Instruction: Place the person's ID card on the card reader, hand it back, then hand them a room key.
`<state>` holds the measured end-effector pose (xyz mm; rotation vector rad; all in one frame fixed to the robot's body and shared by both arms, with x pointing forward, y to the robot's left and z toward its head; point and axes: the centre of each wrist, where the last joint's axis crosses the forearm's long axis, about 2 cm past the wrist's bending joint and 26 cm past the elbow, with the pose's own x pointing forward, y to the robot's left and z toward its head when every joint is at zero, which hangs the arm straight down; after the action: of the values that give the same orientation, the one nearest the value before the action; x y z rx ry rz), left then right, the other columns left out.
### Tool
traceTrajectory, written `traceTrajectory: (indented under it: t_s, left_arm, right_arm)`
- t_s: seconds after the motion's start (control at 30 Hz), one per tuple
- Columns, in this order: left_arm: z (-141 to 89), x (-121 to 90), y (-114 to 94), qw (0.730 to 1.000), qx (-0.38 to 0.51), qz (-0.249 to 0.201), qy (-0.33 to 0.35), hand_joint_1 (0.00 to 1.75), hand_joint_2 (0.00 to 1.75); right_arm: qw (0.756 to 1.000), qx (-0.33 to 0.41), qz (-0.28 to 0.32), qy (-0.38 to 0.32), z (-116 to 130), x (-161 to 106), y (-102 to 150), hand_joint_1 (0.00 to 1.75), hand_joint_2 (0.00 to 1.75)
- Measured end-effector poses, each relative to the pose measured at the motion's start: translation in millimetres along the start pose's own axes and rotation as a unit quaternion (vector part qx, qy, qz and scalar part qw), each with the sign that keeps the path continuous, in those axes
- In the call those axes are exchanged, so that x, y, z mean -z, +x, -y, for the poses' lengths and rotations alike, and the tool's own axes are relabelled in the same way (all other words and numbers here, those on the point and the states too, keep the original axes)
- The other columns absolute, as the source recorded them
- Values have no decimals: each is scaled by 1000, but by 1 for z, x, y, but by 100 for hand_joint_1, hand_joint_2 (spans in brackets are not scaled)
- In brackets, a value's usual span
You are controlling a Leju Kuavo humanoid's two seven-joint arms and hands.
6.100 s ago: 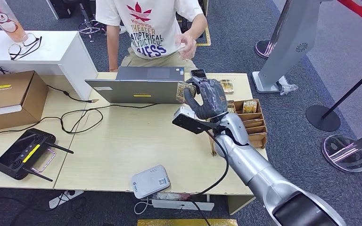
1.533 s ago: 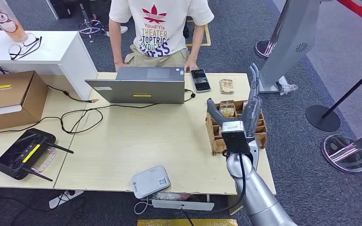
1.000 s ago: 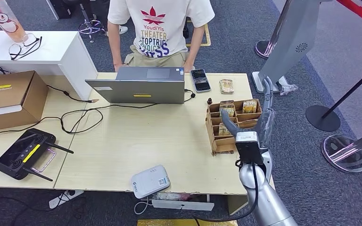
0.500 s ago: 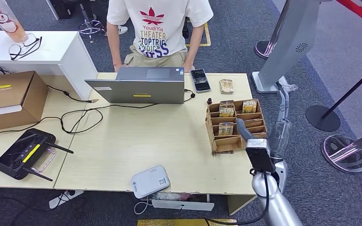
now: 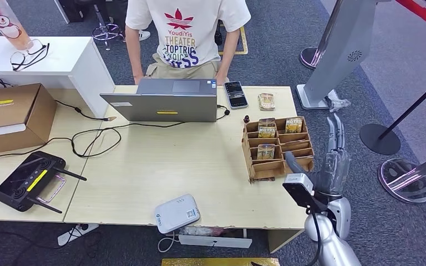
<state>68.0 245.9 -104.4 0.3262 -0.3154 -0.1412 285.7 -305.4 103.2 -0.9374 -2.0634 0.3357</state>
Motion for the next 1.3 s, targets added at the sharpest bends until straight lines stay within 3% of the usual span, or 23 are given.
traceTrajectory:
  t_s: [0.27,0.37,0.47,0.53,0.57,0.8,0.9,1.07,1.3]
  left_arm:
    - [-1,0,-3,1000,-3,-1,2,0,0]
    - [-1,0,-4,1000,-7,-1,4,0,0]
    - [-2,0,-4,1000,-12,-2,6,0,0]
    - [-2,0,-5,1000,-14,-3,7,0,0]
    - [-2,0,-5,1000,-15,-3,7,0,0]
    - [-2,0,-6,1000,-20,-5,8,0,0]
    - [-2,0,-6,1000,-21,-6,9,0,0]
    - [-2,0,-6,1000,-21,-6,10,0,0]
    - [-4,1,-7,1000,-21,-6,11,0,0]
  right_arm:
    - [999,-40,6,27,7,-5,-11,20,175]
    - [998,-52,6,36,9,-7,-15,59,175]
    - [997,-58,5,43,11,-9,-19,82,175]
    - [997,-61,3,46,12,-10,-21,108,175]
    - [997,-62,2,47,12,-10,-22,111,175]
    - [995,-75,7,66,8,-11,-25,84,175]
    - [994,-75,8,74,5,-10,-25,86,175]
    - [994,-75,6,82,1,-9,-26,72,175]
    - [992,-88,6,94,-1,-9,-31,75,175]
